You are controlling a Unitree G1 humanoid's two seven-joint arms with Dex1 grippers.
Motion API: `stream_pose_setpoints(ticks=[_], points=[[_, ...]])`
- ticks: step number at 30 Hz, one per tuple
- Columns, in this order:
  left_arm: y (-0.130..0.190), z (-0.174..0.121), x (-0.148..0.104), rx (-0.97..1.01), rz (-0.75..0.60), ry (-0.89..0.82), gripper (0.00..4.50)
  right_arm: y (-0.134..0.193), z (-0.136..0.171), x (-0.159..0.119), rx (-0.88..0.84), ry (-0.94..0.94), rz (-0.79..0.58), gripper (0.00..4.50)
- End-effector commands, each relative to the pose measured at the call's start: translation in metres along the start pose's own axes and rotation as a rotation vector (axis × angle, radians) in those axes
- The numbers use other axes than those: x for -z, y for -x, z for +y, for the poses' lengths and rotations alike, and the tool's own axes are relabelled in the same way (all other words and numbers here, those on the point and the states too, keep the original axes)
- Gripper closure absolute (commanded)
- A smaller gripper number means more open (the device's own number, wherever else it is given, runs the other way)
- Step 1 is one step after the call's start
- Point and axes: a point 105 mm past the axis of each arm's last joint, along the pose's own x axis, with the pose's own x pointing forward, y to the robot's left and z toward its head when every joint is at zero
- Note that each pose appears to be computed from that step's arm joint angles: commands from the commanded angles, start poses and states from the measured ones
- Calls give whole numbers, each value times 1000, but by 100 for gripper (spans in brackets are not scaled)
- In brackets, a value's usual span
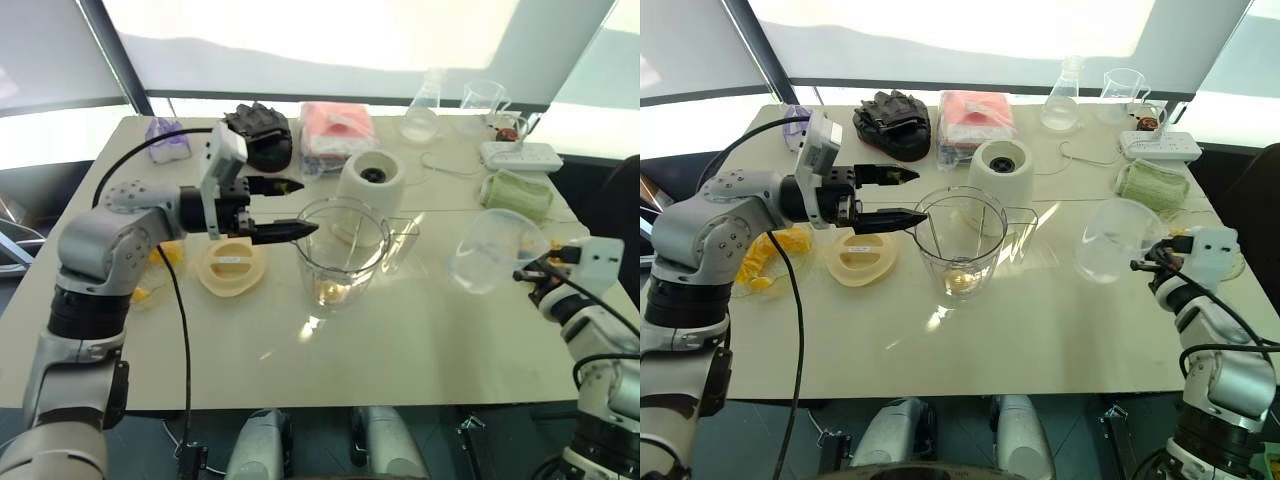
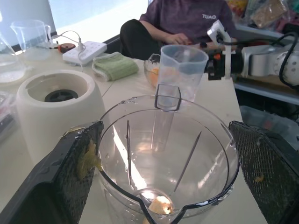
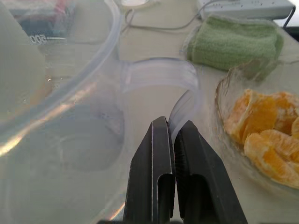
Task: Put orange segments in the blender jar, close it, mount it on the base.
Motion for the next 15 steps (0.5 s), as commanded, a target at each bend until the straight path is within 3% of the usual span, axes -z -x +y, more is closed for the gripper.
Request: stream_pose_setpoints(ticks=[1,11,14,15], points=[[1,-4,-10,-5,-20,-40,0,-6,-1,-11,-11,89,-62,447],[6,-2,-2,-47,-8,-17,0,-25,-2,17,-30,145,-25,447],[7,-2,-1,-52,-6,-13,0,-25,-2,21,-32,161,-18,363],[7,-2,-1,-53,-5,-12,0,-25,-2,22,-32,165,-17,310]])
